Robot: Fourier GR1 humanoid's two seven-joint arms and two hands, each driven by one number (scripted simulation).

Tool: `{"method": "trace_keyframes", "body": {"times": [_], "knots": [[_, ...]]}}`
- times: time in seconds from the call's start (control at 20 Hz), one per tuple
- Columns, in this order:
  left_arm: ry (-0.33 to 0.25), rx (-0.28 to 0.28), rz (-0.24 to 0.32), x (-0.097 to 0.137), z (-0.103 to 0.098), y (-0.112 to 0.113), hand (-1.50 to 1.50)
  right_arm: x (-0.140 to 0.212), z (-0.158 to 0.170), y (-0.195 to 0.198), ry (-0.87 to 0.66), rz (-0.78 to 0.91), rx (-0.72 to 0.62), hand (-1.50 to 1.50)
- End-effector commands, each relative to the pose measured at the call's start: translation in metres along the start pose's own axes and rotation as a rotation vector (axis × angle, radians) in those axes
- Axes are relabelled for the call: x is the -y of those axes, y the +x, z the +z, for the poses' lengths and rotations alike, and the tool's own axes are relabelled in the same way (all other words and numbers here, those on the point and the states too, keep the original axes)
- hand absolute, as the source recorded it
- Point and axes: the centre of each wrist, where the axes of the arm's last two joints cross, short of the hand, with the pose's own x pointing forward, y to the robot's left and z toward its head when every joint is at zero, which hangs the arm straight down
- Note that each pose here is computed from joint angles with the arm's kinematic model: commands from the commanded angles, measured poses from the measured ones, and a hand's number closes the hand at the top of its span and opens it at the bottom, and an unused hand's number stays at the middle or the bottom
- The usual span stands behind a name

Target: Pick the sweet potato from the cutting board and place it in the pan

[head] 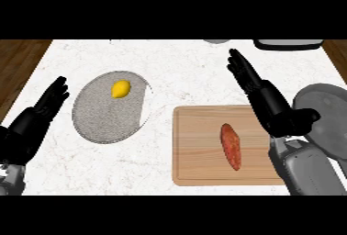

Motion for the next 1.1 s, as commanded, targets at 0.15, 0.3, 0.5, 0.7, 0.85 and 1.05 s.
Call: {"method": "trace_keyframes", "body": {"times": [0.15,0.3,0.5,0.7,0.85,1.05], "knots": [[0.016,0.144,0.136,0.045,0.005,-0.001,0.00,0.033,0.002,-0.010,0.221,-0.259,0.168,1.50],[-0.034,0.136,0.259,0.069,0.006,-0.002,0.00,0.086,0.015,-0.010,0.183,0.233,-0.019,1.50],[-0.011,0.156,0.262,0.109,0.011,-0.036,0.00,0.134,0.080,-0.072,0.162,-0.167,0.022,-1.50],[-0.037,0.180,0.265,0.114,0.003,-0.036,0.00,0.160,0.092,-0.082,0.255,0.020,0.041,-1.50],[-0.042,0.164,0.278,0.129,0.010,-0.034,0.00,0.186,0.070,-0.064,0.278,0.126,0.053,-1.50],[-0.037,0.165,0.271,0.121,0.002,-0.040,0.00,0.187,0.051,-0.053,0.386,0.208,0.016,-1.50]]}}
